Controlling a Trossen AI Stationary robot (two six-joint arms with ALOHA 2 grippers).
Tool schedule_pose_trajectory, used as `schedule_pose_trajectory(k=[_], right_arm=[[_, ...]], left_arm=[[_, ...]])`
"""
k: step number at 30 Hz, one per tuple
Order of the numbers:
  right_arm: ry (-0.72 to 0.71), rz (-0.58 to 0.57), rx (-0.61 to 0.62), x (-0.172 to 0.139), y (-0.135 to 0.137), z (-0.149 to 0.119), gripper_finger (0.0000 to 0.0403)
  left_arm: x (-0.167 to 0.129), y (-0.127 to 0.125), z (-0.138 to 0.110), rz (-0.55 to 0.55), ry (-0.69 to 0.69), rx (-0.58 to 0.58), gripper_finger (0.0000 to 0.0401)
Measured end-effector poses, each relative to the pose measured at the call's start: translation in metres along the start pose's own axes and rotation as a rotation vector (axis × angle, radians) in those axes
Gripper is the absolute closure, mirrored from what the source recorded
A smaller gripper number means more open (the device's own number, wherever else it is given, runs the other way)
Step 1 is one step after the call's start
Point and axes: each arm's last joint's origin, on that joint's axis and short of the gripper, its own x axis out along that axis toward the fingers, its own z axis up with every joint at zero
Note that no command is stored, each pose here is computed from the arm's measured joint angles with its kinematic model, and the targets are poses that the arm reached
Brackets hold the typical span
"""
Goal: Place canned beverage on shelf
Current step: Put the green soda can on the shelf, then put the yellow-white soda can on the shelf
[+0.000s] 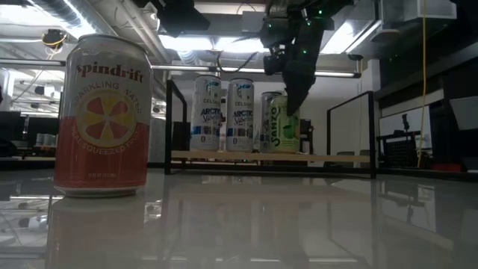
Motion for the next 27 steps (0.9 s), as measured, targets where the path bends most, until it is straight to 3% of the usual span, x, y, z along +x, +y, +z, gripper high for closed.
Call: schedule_pose_trajectory(k=[15,21,27], right_arm=[[-0.062,0.017,0.012,-0.093,-0.004,0.015,0.0056],[-0.166,0.133,0.163,-0.117,-0.002,0.021,0.0056],[-0.201,0.318,0.197,-0.119,0.005,0.025,0.0056]], left_arm=[[0.0,0.0,0.0,0.0,0.001,-0.011,0.0109],[0.0,-0.001,0.0,-0.006,0.004,-0.092,0.0109],[-0.001,-0.011,-0.007,-0.087,0.078,-0.183,0.0109]])
